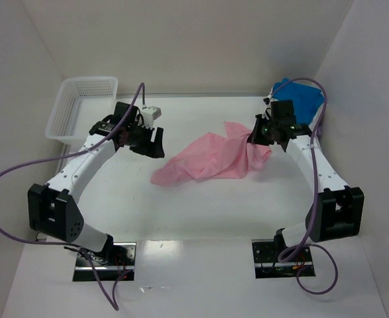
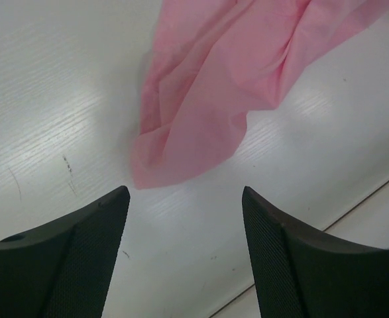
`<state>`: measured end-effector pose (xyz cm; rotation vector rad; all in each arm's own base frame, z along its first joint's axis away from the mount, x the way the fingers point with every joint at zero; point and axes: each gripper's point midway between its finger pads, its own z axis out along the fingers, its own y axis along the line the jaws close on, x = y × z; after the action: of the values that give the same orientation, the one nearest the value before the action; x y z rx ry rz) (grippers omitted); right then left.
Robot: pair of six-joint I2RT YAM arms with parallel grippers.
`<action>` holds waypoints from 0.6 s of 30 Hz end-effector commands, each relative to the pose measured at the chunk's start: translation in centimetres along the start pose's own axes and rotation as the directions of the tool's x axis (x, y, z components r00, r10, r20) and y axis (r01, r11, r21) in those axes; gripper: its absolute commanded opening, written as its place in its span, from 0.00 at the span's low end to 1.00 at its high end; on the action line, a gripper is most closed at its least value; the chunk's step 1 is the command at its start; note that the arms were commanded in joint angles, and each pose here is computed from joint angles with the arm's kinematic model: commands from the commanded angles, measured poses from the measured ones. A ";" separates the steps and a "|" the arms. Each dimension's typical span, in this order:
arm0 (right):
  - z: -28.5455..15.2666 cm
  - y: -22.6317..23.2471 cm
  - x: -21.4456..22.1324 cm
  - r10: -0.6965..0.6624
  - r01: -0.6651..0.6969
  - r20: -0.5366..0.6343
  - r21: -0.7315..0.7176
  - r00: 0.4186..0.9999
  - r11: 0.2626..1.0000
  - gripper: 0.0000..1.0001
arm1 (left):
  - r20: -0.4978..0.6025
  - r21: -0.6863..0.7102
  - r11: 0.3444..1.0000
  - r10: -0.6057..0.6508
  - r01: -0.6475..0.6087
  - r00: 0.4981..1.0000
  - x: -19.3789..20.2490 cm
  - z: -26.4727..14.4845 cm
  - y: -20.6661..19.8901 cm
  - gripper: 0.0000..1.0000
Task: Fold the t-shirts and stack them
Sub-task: Flatten out the tshirt
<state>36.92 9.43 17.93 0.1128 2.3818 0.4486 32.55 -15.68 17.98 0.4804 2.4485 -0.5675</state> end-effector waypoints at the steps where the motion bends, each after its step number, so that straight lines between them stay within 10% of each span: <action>1: -2.3 0.8 -1.4 -0.023 0.026 0.098 -0.036 0.995 0.999 0.00 | 0.001 0.035 0.999 -0.014 0.014 1.000 -0.6 2.8 -0.5 0.79; 18: -5.7 1.6 5.0 0.121 -0.119 0.012 -0.104 0.993 0.987 0.00 | 0.005 0.039 0.994 0.103 -0.103 0.995 -8.6 17.1 -2.3 0.81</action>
<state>30.45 9.88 18.33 0.1766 2.3603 0.5564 42.49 -26.80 9.18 0.6548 2.5002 -0.5762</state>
